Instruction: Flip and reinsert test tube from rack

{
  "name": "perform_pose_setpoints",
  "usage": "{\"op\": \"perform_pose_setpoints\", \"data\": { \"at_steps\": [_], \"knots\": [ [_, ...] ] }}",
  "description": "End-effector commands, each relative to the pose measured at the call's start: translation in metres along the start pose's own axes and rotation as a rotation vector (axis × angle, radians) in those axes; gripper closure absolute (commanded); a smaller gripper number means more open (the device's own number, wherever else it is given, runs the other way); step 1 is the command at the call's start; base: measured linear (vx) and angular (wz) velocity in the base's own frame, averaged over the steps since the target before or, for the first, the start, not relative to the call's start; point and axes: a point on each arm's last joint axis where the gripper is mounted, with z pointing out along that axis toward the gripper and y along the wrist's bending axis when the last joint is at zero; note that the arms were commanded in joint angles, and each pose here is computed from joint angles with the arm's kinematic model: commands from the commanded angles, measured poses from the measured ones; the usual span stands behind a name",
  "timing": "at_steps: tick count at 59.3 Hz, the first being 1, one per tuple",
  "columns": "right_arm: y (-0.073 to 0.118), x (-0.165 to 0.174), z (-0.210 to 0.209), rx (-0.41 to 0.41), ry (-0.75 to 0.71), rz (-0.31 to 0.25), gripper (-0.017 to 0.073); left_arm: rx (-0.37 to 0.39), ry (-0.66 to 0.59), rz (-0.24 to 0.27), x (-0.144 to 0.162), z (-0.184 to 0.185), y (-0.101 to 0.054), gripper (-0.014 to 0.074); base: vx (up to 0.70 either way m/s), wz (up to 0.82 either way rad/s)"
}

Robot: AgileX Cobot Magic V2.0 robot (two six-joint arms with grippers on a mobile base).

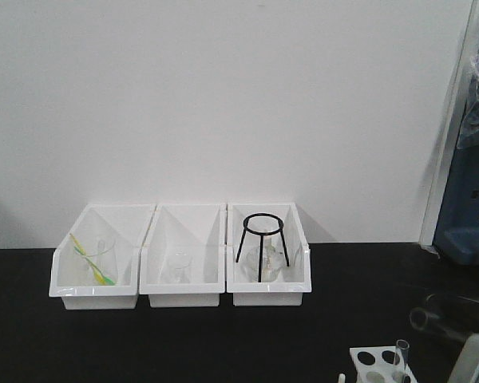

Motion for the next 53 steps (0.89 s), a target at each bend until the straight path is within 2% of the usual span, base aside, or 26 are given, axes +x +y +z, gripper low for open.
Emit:
{"op": "perform_pose_setpoints", "data": {
  "at_steps": [1,4,8,10,12,14,16,17,20,21,22,23,27,32,35,37,43,48,53],
  "knots": [
    [-0.013,-0.002,-0.004,0.036,0.021,-0.215,0.0571,0.022,-0.086,-0.004,-0.007,-0.001,-0.002,0.0600,0.00,0.00],
    [-0.012,0.000,-0.004,0.027,0.044,-0.235,0.0571,0.022,-0.086,-0.004,-0.007,-0.001,-0.002,0.0600,0.00,0.00],
    [-0.012,0.001,-0.004,0.025,0.049,-0.224,0.0571,0.022,-0.086,-0.004,-0.007,-0.001,-0.002,0.0600,0.00,0.00],
    [-0.012,0.000,-0.004,0.027,0.046,-0.194,0.0571,0.022,-0.086,-0.004,-0.007,-0.001,-0.002,0.0600,0.00,0.00],
    [-0.012,-0.001,-0.004,0.030,0.034,-0.119,0.0571,0.022,-0.086,-0.004,-0.007,-0.001,-0.002,0.0600,0.00,0.00],
    [-0.012,-0.002,-0.004,0.035,0.020,-0.015,0.0571,0.022,-0.086,-0.004,-0.007,-0.001,-0.002,0.0600,0.00,0.00],
    [-0.013,-0.003,-0.004,0.039,0.001,0.130,0.0571,0.022,-0.086,-0.004,-0.007,-0.001,-0.002,0.0600,0.00,0.00],
    [-0.013,-0.005,-0.004,0.041,-0.014,0.233,0.0571,0.022,-0.086,-0.004,-0.007,-0.001,-0.002,0.0600,0.00,0.00],
    [-0.014,-0.007,-0.004,0.045,-0.048,0.445,0.0571,0.022,-0.086,-0.004,-0.007,-0.001,-0.002,0.0600,0.00,0.00],
    [-0.014,-0.008,-0.004,0.044,-0.059,0.543,0.0571,0.022,-0.086,-0.004,-0.007,-0.001,-0.002,0.0600,0.00,0.00],
    [-0.015,-0.009,-0.004,0.047,-0.076,0.599,0.0571,0.022,-0.086,-0.004,-0.007,-0.001,-0.002,0.0600,0.00,0.00],
    [-0.015,-0.009,-0.004,0.045,-0.085,0.687,0.0571,0.022,-0.086,-0.004,-0.007,-0.001,-0.002,0.0600,0.00,0.00],
    [-0.019,-0.014,-0.005,0.052,-0.154,0.878,0.0571,0.022,-0.086,-0.004,-0.007,-0.001,-0.002,0.0600,0.00,0.00],
    [-0.024,-0.019,-0.006,0.058,-0.244,1.032,0.0571,0.022,-0.086,-0.004,-0.007,-0.001,-0.002,0.0600,0.00,0.00],
    [-0.026,-0.021,-0.007,0.057,-0.278,1.108,0.0571,0.022,-0.086,-0.004,-0.007,-0.001,-0.002,0.0600,0.00,0.00],
    [-0.026,-0.022,-0.007,0.055,-0.295,1.140,0.0571,0.022,-0.086,-0.004,-0.007,-0.001,-0.002,0.0600,0.00,0.00],
    [-0.019,-0.020,-0.007,0.059,-0.351,1.142,0.0571,0.022,-0.086,-0.004,-0.007,-0.001,-0.002,0.0600,0.00,0.00],
    [-0.006,-0.011,-0.007,0.086,-0.424,1.204,0.0571,0.022,-0.086,-0.004,-0.007,-0.001,-0.002,0.0600,0.00,0.00],
    [0.006,0.001,-0.011,0.162,-0.512,1.245,0.0571,0.022,-0.086,-0.004,-0.007,-0.001,-0.002,0.0600,0.00,0.00]
  ]
}}
